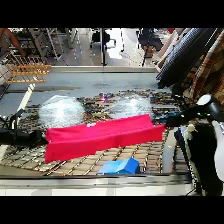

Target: Fold the clothes and pants, and hang the long-sleeved shirts on hangers.

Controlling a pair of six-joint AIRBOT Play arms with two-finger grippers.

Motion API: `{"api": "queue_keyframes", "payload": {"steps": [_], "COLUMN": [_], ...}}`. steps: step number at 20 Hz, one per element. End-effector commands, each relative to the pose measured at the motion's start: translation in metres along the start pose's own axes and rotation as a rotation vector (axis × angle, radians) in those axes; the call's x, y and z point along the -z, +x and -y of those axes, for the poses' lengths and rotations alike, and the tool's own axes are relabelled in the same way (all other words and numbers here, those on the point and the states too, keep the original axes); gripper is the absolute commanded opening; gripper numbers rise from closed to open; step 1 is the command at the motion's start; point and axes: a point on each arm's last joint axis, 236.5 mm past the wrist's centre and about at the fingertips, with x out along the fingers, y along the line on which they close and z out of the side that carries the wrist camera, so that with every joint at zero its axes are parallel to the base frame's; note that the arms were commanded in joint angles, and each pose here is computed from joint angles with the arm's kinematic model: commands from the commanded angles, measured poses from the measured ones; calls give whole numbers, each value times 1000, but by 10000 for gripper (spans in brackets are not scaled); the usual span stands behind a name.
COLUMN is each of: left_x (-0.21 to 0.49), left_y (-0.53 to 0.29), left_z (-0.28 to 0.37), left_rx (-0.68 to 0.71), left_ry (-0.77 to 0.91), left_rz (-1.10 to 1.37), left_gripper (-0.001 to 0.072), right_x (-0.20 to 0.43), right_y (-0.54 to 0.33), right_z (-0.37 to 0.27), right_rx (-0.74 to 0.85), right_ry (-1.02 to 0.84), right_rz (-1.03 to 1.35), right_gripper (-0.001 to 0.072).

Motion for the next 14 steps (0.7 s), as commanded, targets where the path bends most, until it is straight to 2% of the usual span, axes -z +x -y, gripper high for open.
{"api": "queue_keyframes", "payload": {"steps": [1, 6, 7, 8, 9, 10, 14], "left_x": [-43, -89, -92, -91, -88, -84, -74], "left_y": [30, 65, 68, 69, 69, 68, 61], "left_z": [-35, -51, -53, -53, -51, -47, -33], "left_rx": [-11, 47, 47, 53, 58, 71, 90], "left_ry": [-104, -200, -210, -214, -213, -213, -159], "left_rz": [54, 167, 171, 167, 154, 136, 109], "left_gripper": [4, 5, 25, 120, 324, 446, 446], "right_x": [-54, -99, -105, -103, -96, -85, -37], "right_y": [40, 71, 70, 69, 68, 68, 71], "right_z": [10, 14, 12, 12, 14, 16, 11], "right_rx": [50, 28, 27, 30, 29, 11, -133], "right_ry": [44, 87, 86, 79, 82, 92, 101], "right_rz": [135, 283, 305, 295, 269, 230, 60], "right_gripper": [21, 25, 112, 477, 592, 560, 559]}}
